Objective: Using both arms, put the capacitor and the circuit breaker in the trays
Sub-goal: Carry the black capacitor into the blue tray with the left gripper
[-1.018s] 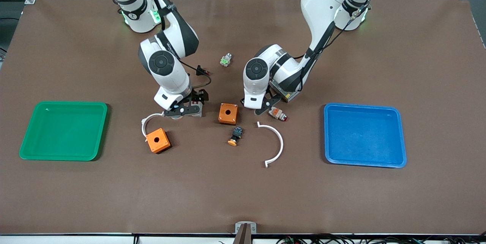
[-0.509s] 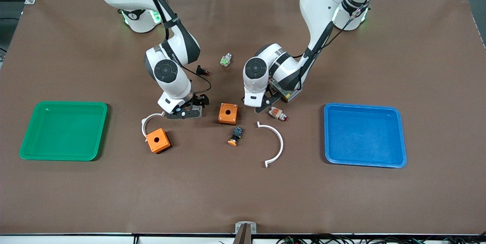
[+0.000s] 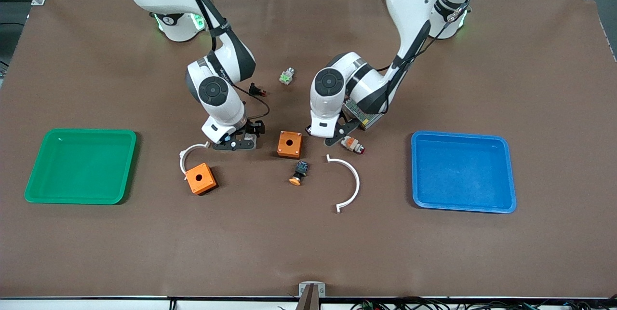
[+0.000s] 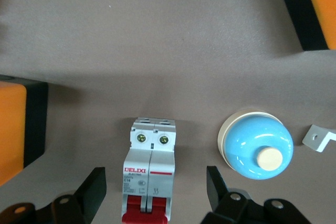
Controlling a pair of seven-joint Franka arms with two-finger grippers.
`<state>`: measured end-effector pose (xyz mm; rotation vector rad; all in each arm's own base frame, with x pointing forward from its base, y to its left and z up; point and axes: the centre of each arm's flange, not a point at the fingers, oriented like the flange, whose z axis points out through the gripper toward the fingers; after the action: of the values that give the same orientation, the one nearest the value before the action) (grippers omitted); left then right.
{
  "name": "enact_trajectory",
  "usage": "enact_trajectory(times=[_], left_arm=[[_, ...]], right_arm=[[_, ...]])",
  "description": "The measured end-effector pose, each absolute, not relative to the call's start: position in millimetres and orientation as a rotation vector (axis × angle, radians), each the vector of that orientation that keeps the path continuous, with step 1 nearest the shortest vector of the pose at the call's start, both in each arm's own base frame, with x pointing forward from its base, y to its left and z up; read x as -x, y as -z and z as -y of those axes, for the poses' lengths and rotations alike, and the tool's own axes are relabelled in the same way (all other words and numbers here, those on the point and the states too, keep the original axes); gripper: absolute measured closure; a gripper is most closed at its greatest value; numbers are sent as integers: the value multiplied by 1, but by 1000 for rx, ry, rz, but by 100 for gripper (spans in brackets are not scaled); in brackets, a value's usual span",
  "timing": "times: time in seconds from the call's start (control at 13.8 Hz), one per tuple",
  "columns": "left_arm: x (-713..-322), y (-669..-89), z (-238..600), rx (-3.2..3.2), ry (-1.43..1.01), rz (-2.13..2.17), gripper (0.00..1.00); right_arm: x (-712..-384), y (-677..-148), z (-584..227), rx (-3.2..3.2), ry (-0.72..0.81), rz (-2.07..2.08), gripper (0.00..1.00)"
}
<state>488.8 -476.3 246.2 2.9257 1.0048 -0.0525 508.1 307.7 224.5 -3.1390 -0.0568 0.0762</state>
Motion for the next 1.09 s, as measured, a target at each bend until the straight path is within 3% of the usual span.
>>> enact_trajectory(times=[0.22,0.29,0.36,0.44,0.87,1.09], left_arm=[[-522,-305,435,-2923,-7,-1003,66],[-533,-320,418,-2935,-19,-988,66],[-544,-333,400,-2948,-44,-974,66],[-554,-343,383,-2957,-79,-968,66],[-614,-352,257,-3043,-109,-809,66],[-630,-330,182,-3101,-45,-715,66]], right_arm=[[-508,-223,-308,3140,-80,56,39],[-508,-223,-308,3140,-80,56,39],[-507,-223,-308,3140,-79,57,46],[-507,-223,-308,3140,-79,56,59],[-507,-225,-307,3157,-128,-4,60],[-518,-266,-301,3180,-194,-50,60]])
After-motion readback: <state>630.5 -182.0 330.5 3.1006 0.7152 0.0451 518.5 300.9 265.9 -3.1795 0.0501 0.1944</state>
